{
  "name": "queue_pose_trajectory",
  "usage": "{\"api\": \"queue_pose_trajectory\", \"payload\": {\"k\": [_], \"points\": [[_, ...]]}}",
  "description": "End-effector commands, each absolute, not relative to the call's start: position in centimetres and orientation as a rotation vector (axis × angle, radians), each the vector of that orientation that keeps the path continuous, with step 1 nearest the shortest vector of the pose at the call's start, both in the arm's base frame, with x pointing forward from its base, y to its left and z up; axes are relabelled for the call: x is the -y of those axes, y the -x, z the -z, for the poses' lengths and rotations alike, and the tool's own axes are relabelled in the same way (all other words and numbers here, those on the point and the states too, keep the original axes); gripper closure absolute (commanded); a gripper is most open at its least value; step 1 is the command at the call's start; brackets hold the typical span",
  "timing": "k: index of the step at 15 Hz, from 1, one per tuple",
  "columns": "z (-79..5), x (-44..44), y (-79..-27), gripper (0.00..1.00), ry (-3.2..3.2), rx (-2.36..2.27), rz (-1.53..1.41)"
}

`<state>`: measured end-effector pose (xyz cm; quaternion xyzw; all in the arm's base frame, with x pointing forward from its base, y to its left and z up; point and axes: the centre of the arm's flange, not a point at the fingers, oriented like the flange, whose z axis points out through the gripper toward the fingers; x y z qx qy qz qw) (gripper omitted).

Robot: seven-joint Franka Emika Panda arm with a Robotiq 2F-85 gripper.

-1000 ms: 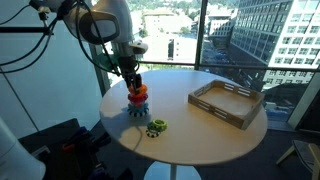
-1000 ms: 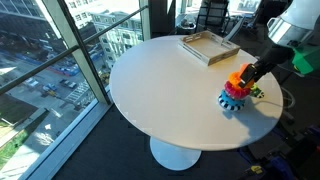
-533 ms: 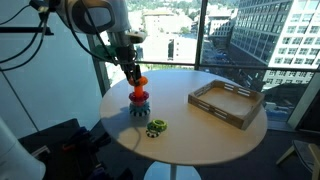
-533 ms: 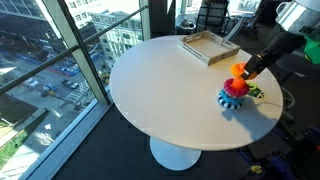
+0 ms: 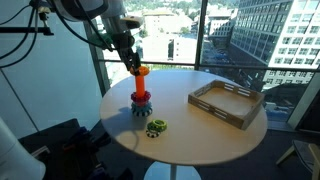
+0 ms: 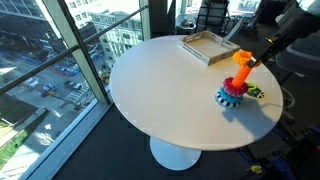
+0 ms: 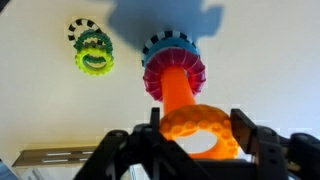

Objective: Put the orange ring on the table

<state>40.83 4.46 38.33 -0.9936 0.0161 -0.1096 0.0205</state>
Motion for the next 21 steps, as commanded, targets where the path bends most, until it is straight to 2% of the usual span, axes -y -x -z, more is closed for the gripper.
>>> {"api": "queue_pose_trajectory", "payload": {"k": [1,8,13,14,16,19,21], "points": [[-40.3,-2.9,-40.6,0.3,3.061,-0.134,0.377],[-39.9,1.8,-41.6,0.33,3.049,-0.311,0.366],[-39.1,3.3,-42.0,0.26,3.046,-0.381,0.333],[-38.9,3.3,-42.0,0.27,3.047,-0.385,0.328],[-38.6,3.3,-42.0,0.21,3.047,-0.39,0.316],[-38.2,3.1,-41.9,0.0,3.046,-0.386,0.287],[-37.7,2.9,-41.8,0.0,3.048,-0.346,0.218]]}}
